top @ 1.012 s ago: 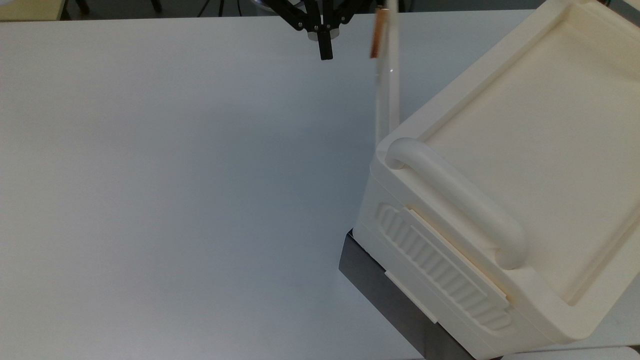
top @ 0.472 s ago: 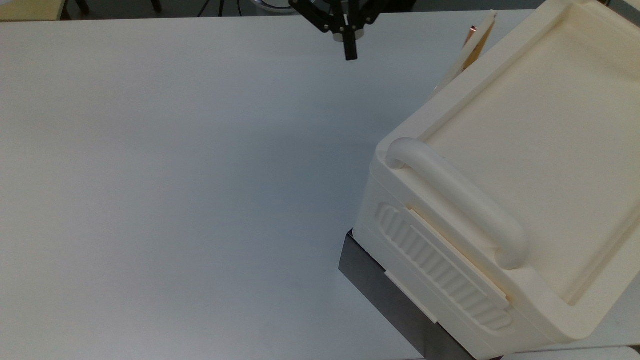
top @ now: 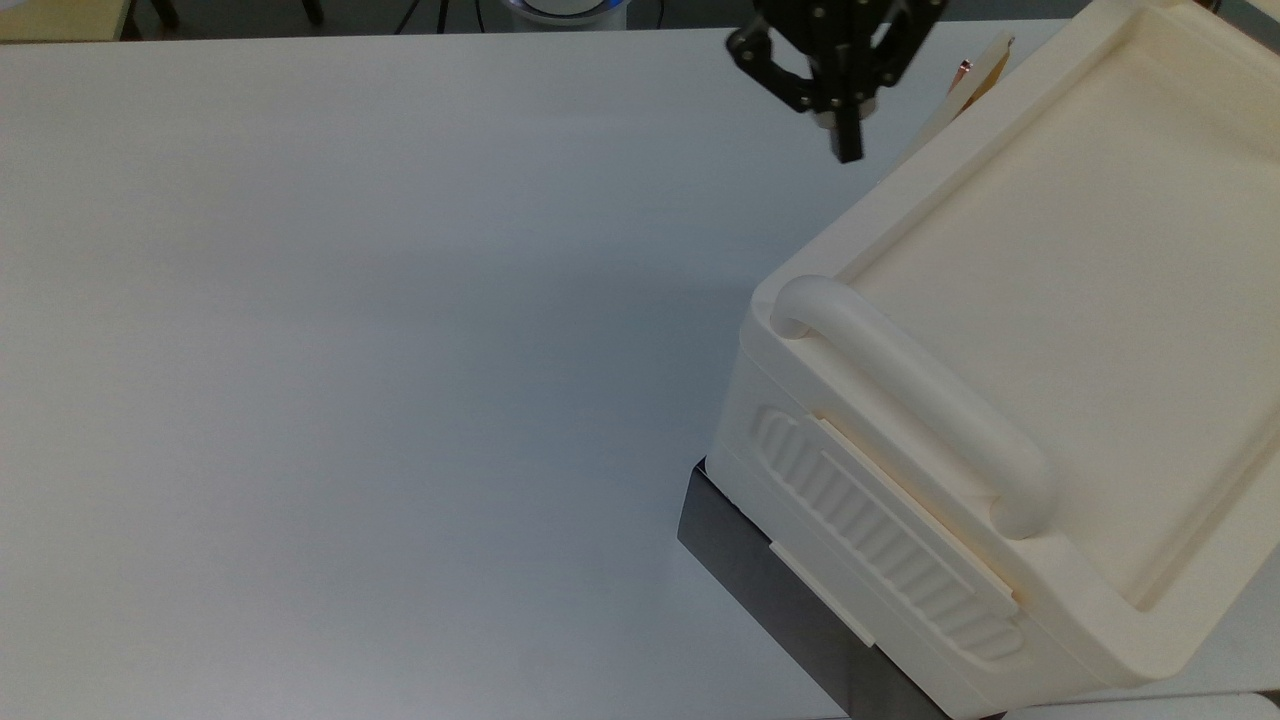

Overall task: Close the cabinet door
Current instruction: 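Press the door flush against the cabinet front with the gripper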

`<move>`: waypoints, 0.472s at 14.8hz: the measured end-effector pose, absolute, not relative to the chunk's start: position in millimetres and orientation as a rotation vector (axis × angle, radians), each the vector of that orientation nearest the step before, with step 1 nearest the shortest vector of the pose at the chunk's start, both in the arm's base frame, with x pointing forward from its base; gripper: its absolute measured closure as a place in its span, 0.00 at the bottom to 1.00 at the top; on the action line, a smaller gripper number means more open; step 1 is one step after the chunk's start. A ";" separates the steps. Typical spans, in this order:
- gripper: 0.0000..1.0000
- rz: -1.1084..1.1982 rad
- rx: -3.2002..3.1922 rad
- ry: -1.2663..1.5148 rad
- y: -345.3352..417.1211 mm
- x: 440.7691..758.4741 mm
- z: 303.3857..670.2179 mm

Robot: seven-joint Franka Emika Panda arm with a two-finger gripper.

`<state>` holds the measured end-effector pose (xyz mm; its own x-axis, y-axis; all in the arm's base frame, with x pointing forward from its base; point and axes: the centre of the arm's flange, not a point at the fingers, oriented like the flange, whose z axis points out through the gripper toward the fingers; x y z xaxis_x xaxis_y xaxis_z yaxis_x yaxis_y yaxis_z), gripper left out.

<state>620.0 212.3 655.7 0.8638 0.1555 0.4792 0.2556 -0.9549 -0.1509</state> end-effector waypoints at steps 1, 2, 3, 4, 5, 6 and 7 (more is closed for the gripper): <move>0.99 -0.731 -2.811 -0.326 219.9 621.6 654.6; 0.99 -0.763 -2.793 -0.334 227.0 623.8 653.1; 0.99 -0.779 -2.786 -0.334 228.5 625.5 652.5; 0.99 -0.787 -2.782 -0.332 228.2 626.3 652.7; 0.99 -0.787 -2.779 -0.329 227.7 626.5 652.9; 0.99 -0.785 -2.777 -0.326 227.1 626.8 652.8; 0.99 -0.783 -2.778 -0.324 226.8 627.4 651.8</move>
